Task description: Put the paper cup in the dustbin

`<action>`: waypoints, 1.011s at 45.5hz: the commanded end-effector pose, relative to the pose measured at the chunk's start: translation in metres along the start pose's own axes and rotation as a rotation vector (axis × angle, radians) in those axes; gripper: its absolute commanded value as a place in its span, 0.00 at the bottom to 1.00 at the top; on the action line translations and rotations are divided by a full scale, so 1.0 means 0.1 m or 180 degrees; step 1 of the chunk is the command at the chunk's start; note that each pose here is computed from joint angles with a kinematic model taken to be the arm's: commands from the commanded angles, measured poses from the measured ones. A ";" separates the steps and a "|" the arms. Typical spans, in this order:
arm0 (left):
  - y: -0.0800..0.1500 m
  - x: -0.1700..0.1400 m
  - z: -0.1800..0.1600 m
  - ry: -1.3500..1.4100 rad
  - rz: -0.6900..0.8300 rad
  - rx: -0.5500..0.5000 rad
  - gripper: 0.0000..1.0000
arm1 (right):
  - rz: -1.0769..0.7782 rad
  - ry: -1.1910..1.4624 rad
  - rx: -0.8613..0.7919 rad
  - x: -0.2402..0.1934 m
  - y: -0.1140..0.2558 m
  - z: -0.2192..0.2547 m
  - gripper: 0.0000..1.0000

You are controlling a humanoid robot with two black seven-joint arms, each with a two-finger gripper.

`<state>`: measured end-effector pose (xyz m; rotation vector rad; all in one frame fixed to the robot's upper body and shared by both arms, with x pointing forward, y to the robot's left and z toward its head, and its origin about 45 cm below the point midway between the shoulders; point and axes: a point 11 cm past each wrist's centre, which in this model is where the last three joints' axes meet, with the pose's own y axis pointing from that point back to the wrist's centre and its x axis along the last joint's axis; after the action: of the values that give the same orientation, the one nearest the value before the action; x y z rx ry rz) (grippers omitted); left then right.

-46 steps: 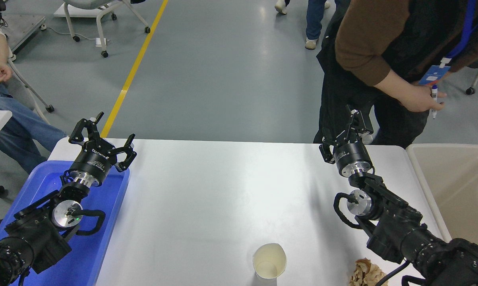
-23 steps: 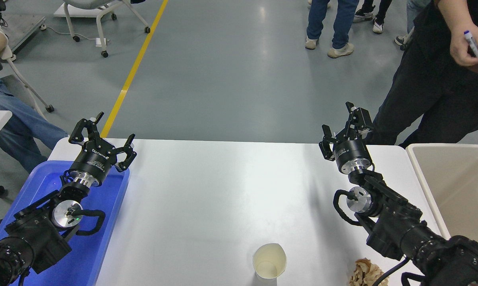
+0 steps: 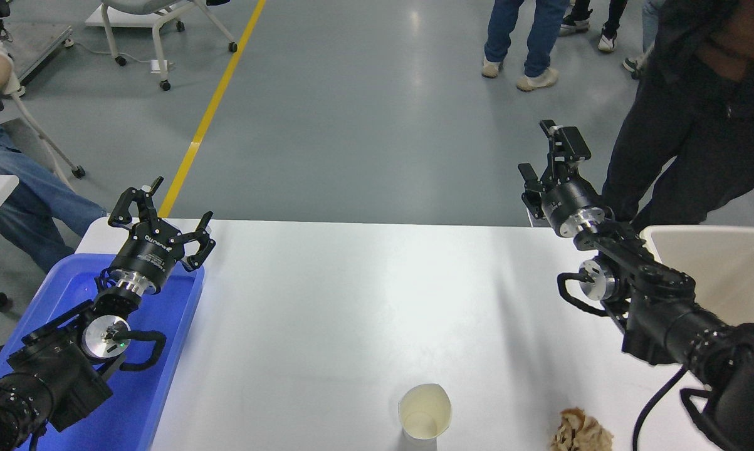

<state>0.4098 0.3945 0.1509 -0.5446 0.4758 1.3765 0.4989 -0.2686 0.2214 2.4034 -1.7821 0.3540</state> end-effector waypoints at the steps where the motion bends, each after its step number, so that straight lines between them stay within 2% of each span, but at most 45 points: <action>1: 0.00 0.00 0.00 -0.0001 -0.0002 0.0003 1.00 | -0.0894 0.1374 -0.0259 0.02 -0.10 -0.19 0.99; 16: 0.00 0.00 0.00 0.0002 0.0000 0.0000 1.00 | -0.2177 0.2915 -0.0558 -0.10 -0.25 -0.63 0.99; 28: 0.00 0.00 0.00 -0.0001 -0.0002 0.0003 1.00 | -0.3117 0.3939 -0.0677 -0.71 -0.34 -0.77 0.99; 31: 0.00 0.00 0.00 -0.0001 0.0004 -0.0001 1.00 | -0.3338 0.4050 -0.0605 -0.98 -0.34 -0.77 0.99; 38: 0.00 0.00 0.00 -0.0001 -0.0002 0.0003 1.00 | -0.3644 0.4410 -0.0769 -0.97 -0.24 -0.62 0.99; 46: 0.00 0.00 0.00 -0.0004 0.0002 0.0002 1.00 | -0.4389 0.4673 -0.0845 -1.19 0.09 -0.35 0.99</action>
<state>0.4097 0.3944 0.1508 -0.5443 0.4760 1.3763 0.4850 -0.1614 0.2507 1.7457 0.0978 1.0628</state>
